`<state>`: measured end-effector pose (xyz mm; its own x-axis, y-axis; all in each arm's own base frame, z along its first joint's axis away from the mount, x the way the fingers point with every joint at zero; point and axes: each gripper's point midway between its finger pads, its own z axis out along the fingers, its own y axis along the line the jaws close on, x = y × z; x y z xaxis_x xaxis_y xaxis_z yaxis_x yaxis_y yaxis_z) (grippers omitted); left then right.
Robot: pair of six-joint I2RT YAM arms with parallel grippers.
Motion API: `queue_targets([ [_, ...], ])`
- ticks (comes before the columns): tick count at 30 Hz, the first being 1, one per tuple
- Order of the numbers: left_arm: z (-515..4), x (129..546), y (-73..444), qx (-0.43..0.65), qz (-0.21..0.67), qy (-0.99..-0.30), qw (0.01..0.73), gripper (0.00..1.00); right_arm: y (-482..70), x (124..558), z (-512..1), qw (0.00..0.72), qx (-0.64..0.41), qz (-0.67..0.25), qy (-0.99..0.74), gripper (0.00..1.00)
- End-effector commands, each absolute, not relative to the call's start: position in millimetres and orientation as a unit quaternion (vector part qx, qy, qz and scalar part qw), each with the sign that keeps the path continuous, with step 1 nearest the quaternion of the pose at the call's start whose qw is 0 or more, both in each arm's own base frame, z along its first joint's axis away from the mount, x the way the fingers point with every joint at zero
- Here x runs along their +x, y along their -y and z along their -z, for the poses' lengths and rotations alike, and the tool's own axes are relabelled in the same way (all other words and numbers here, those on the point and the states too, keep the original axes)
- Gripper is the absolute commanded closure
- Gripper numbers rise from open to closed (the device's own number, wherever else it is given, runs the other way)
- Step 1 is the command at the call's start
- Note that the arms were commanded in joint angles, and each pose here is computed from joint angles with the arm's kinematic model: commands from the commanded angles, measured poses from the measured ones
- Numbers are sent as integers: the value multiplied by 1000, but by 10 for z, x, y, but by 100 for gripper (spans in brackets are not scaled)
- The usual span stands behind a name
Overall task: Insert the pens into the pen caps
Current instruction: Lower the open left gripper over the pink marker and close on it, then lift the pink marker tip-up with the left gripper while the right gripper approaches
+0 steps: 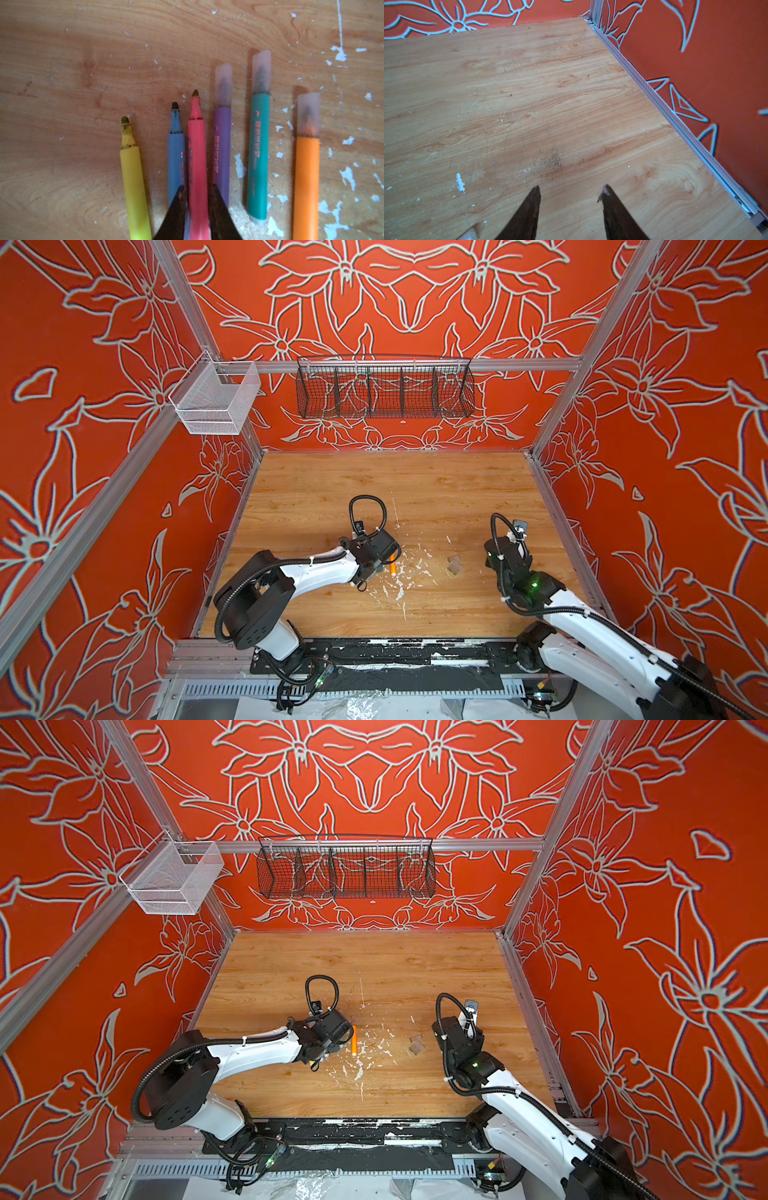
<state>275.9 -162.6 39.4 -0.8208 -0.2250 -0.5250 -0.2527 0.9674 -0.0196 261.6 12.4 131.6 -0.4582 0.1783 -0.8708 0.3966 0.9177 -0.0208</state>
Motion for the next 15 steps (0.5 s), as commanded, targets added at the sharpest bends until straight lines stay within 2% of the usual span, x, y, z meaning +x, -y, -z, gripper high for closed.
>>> queue_targets([
  [1,-300,2763,1590,-133,-33,-954,266,80,-135,2646,-1404,497,178,105,-843,50],
  [15,-20,2676,1512,-148,-50,-958,240,80,-140,2648,-1401,496,177,104,-844,50],
])
